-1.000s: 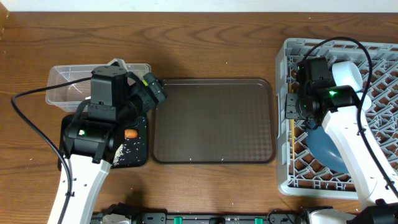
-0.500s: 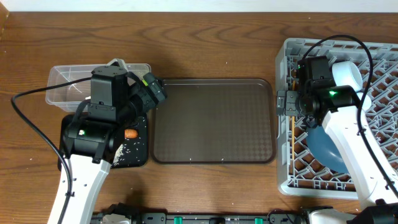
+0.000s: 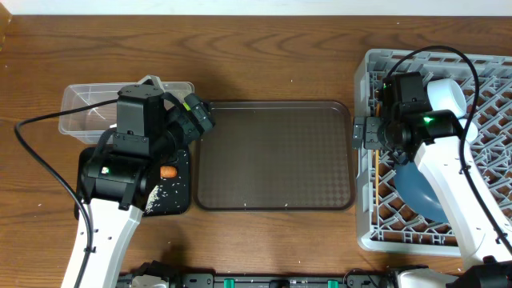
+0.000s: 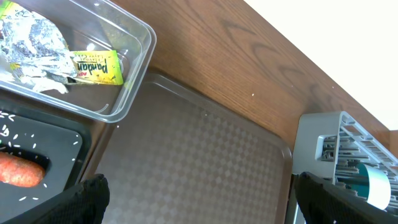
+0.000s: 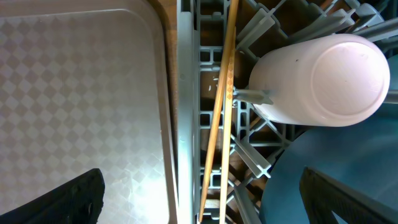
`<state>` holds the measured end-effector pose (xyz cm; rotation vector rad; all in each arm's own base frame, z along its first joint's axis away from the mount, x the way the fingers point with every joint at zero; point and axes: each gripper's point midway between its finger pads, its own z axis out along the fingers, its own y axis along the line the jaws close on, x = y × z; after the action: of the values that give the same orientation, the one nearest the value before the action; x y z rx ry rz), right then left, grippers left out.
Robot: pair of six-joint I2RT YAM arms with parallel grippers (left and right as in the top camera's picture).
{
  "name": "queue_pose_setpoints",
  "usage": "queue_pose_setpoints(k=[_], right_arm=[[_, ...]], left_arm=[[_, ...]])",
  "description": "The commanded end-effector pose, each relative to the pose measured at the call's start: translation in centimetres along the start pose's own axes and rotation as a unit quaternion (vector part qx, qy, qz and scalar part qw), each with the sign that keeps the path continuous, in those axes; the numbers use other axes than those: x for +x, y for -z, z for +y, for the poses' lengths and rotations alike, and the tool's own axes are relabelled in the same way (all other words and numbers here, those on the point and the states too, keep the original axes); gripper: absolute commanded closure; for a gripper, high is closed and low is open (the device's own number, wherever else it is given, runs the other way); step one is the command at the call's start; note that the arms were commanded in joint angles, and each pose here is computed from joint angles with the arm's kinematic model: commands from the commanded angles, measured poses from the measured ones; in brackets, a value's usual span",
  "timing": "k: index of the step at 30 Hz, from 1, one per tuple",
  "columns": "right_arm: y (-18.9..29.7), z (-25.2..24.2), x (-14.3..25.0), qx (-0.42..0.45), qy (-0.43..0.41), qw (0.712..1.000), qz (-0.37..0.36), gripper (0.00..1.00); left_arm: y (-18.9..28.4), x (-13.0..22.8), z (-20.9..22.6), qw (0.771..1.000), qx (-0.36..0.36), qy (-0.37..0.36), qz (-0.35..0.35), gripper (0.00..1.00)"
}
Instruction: Sort waste into correct bins and load items into the dishwasher rack
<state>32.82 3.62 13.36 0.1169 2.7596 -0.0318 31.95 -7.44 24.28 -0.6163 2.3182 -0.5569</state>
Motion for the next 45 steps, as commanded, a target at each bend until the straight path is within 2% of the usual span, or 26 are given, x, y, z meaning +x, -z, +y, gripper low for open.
queue_pose_setpoints(k=[1, 16, 21, 25, 30, 37, 45], right_arm=[[0.6, 0.0, -0.4, -0.005, -0.005, 1.0, -0.01, 0.01], [1.7, -0.1, -0.6, -0.009, -0.007, 1.0, -0.027, 0.01], [5.4, -0.3, -1.4, -0.023, -0.013, 0.996, -0.086, 0.01], [10.5, -0.8, -1.4, -0.037, -0.018, 0.986, -0.16, 0.01], [17.5, -1.8, -0.9, -0.06, -0.031, 0.959, -0.276, 0.01], [26.9, -3.4, 3.0, -0.105, -0.056, 0.896, -0.428, 0.01], [31.9, -4.8, 9.0, -0.148, -0.056, 0.827, -0.539, 0.01]], left_arm=[[0.3, -0.6, 0.0, 1.0, -0.002, -0.007, -0.01, 0.02], [0.3, -0.6, 0.0, 1.0, -0.002, -0.007, -0.01, 0.02], [0.3, -0.6, 0.0, 1.0, -0.002, -0.007, -0.01, 0.02], [0.3, -0.6, 0.0, 1.0, -0.002, -0.007, -0.009, 0.02], [0.3, -0.6, 0.0, 1.0, -0.002, -0.007, -0.01, 0.02], [0.3, -0.6, 0.0, 1.0, -0.002, -0.007, -0.01, 0.02], [0.3, -0.6, 0.0, 1.0, -0.002, -0.007, -0.01, 0.02]])
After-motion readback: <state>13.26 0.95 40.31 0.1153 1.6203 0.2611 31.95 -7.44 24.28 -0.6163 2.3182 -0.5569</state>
